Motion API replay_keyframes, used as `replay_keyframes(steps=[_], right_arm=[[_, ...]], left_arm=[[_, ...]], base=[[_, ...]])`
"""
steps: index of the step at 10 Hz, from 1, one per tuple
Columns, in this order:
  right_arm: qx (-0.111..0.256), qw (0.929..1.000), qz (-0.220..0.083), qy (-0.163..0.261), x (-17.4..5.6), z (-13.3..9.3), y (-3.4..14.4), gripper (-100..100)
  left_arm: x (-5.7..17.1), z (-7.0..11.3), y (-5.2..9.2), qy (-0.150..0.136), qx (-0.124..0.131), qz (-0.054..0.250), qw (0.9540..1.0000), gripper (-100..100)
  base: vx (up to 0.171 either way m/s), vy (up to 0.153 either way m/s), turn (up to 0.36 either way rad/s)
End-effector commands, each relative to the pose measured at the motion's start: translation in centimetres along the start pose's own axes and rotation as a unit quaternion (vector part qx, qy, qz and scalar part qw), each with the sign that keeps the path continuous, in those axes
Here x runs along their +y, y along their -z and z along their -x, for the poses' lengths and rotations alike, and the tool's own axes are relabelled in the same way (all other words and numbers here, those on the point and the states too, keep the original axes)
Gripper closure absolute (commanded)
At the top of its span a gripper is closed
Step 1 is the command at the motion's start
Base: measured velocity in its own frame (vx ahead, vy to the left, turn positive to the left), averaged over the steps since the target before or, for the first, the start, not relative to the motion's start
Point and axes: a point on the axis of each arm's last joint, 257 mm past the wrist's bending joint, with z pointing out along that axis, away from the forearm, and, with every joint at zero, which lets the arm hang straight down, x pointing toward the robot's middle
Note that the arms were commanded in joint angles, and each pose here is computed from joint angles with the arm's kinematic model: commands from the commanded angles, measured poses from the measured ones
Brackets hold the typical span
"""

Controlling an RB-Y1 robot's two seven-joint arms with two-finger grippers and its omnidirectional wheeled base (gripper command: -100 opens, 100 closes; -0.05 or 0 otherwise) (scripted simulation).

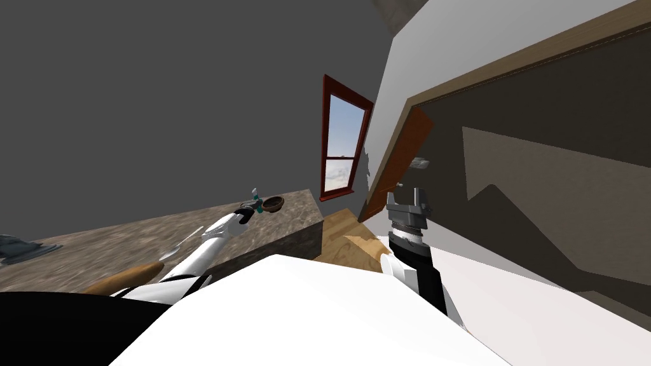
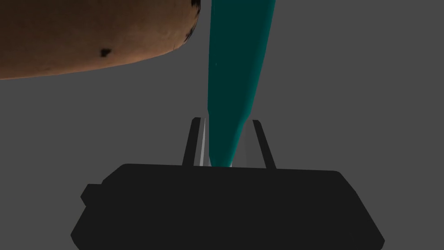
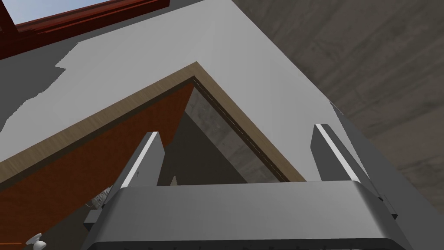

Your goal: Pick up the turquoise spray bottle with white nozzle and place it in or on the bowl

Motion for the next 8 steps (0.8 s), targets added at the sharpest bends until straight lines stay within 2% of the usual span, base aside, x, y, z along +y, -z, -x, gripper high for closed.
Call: replay_keyframes(steps=[1, 4, 8], right_arm=[[0.000, 1.0000, 0.000, 0.000, 0.0, 0.0, 0.0, 0], [0.000, 1.0000, 0.000, 0.000, 0.0, 0.0, 0.0, 0], [0.000, 1.0000, 0.000, 0.000, 0.0, 0.0, 0.0, 0]], left_arm=[[0.5, 0.4, -0.3, -0.015, 0.002, -0.004, 0.9999, 100], [1.5, 1.4, -0.7, -0.035, 0.005, -0.007, 0.9993, 100], [3.0, 2.5, -1.2, -0.058, 0.009, -0.007, 0.9982, 100]], base=[[-0.124, -0.039, -0.143], [-0.203, -0.045, -0.147], [-0.153, -0.065, -0.107]])
